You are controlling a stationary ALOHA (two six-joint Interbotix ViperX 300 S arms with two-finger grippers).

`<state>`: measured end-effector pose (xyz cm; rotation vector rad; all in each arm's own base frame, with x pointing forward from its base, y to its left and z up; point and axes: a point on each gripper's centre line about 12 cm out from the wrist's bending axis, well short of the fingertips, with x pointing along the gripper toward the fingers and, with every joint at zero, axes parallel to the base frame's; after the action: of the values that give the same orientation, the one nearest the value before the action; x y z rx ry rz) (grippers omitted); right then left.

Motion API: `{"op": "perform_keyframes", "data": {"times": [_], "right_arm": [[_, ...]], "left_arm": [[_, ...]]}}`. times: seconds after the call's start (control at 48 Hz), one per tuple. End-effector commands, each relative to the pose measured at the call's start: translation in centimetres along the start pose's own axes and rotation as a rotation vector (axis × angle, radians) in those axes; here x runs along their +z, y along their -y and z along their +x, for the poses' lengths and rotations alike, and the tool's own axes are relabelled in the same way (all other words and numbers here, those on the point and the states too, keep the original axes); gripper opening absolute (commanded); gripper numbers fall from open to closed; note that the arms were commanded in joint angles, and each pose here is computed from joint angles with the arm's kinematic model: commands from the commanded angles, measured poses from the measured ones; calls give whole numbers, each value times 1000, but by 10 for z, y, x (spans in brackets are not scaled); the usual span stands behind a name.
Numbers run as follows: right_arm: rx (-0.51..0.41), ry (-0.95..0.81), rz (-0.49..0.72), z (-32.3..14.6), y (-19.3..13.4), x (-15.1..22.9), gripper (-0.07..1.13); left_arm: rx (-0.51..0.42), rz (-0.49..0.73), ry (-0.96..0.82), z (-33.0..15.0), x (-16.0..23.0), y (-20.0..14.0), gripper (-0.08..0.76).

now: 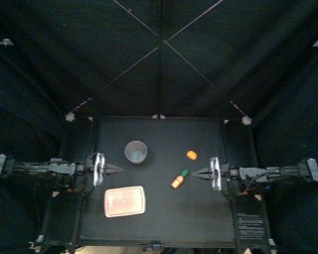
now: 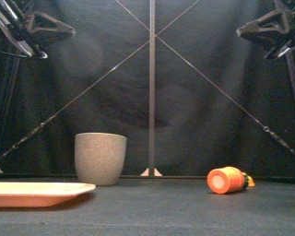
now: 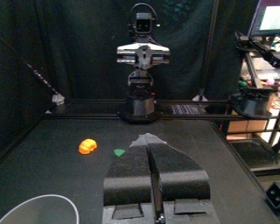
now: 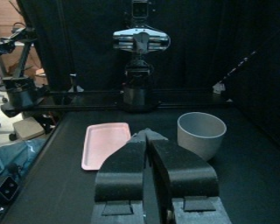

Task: Pick the carrot then place it in the grey bowl
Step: Pick the carrot

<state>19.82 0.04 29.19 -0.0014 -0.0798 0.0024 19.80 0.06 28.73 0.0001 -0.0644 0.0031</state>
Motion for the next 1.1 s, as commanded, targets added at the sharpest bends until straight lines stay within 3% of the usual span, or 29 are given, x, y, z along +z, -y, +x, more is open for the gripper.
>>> {"op": "perform_keyframes", "data": {"times": [0.021,0.333,0.438,0.583,0.854,1.104], "right_arm": [[-7,-54,4,7,2,-11,5],[37,-521,-41,48,-7,-70,70],[42,-648,-59,51,-8,-79,153],[25,-699,1,56,-8,-86,418],[1,-749,79,62,-8,-105,1050],[-9,-796,73,82,-6,-121,1028]], "left_arm": [[37,-6,49,-3,14,-7,-51],[45,-6,22,-15,8,-8,-13],[46,-6,5,-16,8,-8,-13],[49,-3,2,-16,8,-9,-13],[52,-3,-11,-17,6,-9,-13],[53,-1,-11,-17,5,-10,-13]]}}
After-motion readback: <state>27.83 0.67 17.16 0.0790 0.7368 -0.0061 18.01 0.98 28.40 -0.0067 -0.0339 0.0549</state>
